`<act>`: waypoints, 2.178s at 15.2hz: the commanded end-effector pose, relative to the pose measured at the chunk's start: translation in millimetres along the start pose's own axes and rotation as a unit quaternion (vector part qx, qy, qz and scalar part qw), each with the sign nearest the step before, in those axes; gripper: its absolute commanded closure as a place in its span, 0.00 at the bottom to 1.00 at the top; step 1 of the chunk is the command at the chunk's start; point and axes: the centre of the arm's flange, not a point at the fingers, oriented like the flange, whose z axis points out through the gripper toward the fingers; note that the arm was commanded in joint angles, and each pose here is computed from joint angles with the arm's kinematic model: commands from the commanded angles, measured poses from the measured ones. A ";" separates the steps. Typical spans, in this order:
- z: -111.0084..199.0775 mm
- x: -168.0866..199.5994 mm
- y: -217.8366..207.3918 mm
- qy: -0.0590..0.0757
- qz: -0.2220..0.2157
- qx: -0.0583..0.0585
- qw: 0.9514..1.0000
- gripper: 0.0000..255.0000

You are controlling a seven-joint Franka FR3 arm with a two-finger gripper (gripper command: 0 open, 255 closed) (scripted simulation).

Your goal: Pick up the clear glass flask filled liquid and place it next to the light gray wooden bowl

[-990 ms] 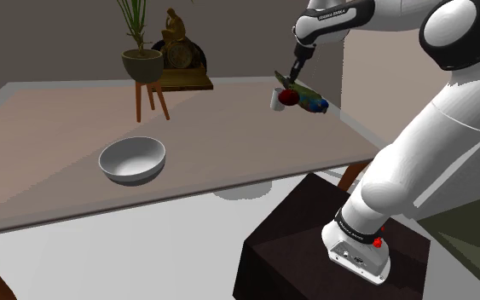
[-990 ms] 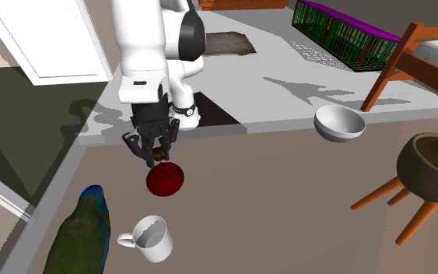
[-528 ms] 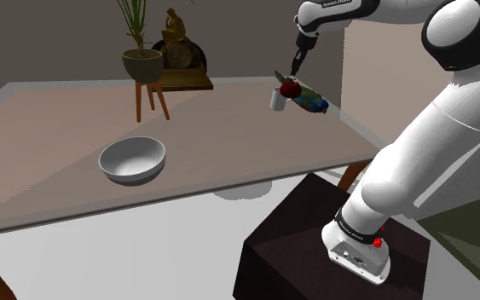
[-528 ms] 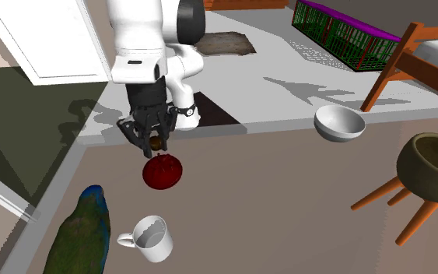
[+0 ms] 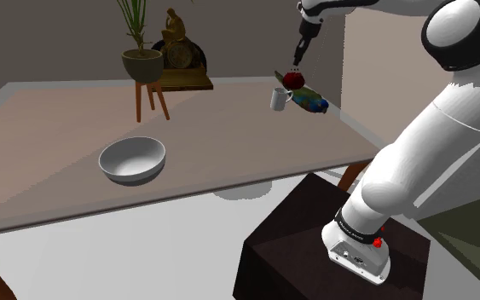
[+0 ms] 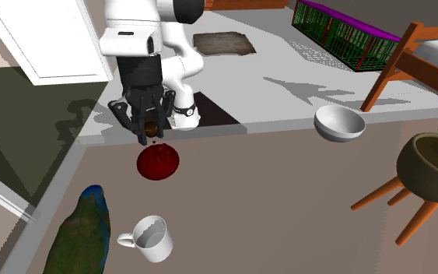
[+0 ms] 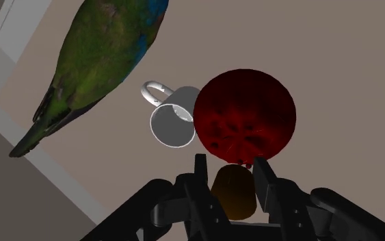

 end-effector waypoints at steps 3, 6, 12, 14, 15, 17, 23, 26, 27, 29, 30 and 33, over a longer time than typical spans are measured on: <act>-20.0 3.0 4.9 0.000 0.000 0.000 1.000 1.00; -35.2 5.3 8.5 0.000 0.000 0.000 1.000 1.00; -53.7 24.4 -38.2 0.000 0.000 0.000 1.000 1.00; -58.4 33.2 -62.7 0.000 0.000 0.000 1.000 1.00; -60.7 37.6 -74.9 0.000 0.000 0.000 1.000 1.00; -65.4 46.4 -99.3 0.000 0.000 0.000 1.000 1.00; -79.5 72.9 -172.6 0.000 0.000 0.000 1.000 1.00; -86.6 86.1 -209.3 0.000 0.000 0.000 1.000 1.00; -88.9 90.5 -221.5 0.000 0.000 0.000 1.000 1.00; -93.6 99.4 -246.0 0.000 0.000 0.000 1.000 1.00; -96.0 103.8 -258.2 0.000 0.000 0.000 1.000 1.00; -103.0 117.0 -294.8 0.000 0.000 0.000 1.000 1.00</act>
